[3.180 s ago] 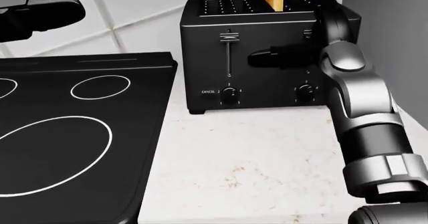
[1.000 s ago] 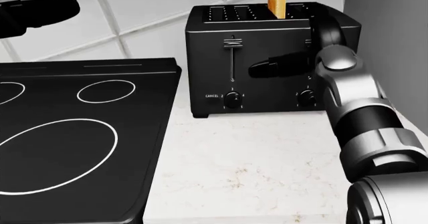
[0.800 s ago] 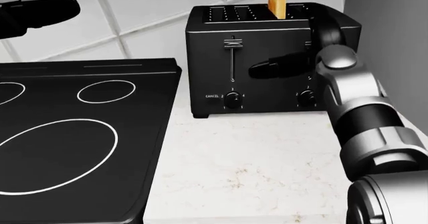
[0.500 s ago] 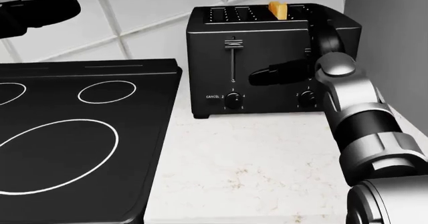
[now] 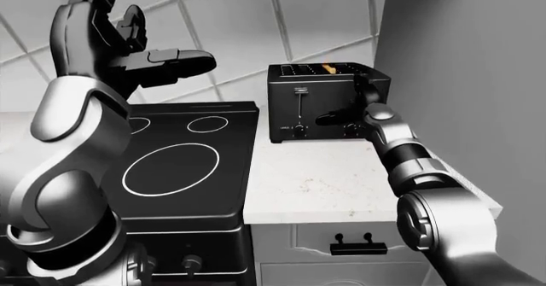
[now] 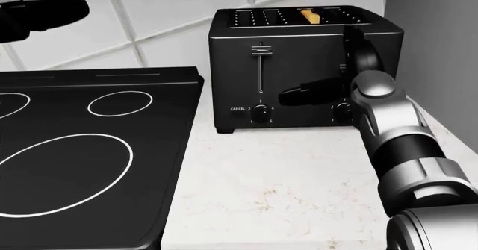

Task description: Push down the lever of the toaster to turn it on.

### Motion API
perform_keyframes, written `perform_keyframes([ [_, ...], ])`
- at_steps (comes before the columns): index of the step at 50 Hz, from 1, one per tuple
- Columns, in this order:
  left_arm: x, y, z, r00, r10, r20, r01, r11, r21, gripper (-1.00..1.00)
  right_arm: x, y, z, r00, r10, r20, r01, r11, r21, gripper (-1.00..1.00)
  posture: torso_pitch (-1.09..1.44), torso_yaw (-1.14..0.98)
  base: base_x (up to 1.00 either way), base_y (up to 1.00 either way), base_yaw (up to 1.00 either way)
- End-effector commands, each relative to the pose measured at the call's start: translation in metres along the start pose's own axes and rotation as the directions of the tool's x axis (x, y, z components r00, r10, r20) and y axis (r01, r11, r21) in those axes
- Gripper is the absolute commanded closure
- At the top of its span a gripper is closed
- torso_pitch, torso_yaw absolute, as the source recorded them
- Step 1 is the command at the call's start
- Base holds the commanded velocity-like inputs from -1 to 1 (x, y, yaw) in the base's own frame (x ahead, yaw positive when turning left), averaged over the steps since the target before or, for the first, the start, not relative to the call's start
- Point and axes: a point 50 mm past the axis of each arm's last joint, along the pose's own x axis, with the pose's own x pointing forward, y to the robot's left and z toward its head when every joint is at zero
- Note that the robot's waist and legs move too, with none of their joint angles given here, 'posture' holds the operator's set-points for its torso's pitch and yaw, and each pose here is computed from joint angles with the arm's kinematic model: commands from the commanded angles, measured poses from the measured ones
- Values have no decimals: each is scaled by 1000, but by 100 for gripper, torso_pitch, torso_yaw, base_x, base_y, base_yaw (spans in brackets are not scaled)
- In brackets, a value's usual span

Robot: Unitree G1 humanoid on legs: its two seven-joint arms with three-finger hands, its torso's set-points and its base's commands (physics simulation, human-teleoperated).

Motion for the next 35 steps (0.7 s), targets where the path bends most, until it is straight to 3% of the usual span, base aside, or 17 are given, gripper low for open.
perform_keyframes([
  [1,0,0,13,998,-1,63,1,1000,-7,-100,0,0,-7,998,11,-67,-10,1000,9,-100,-47,0,0,0,0],
  [35,0,0,15,998,-2,68,2,1000,-8,-100,0,5,-32,993,18,-116,-17,1000,4,-100,-47,0,0,0,0],
])
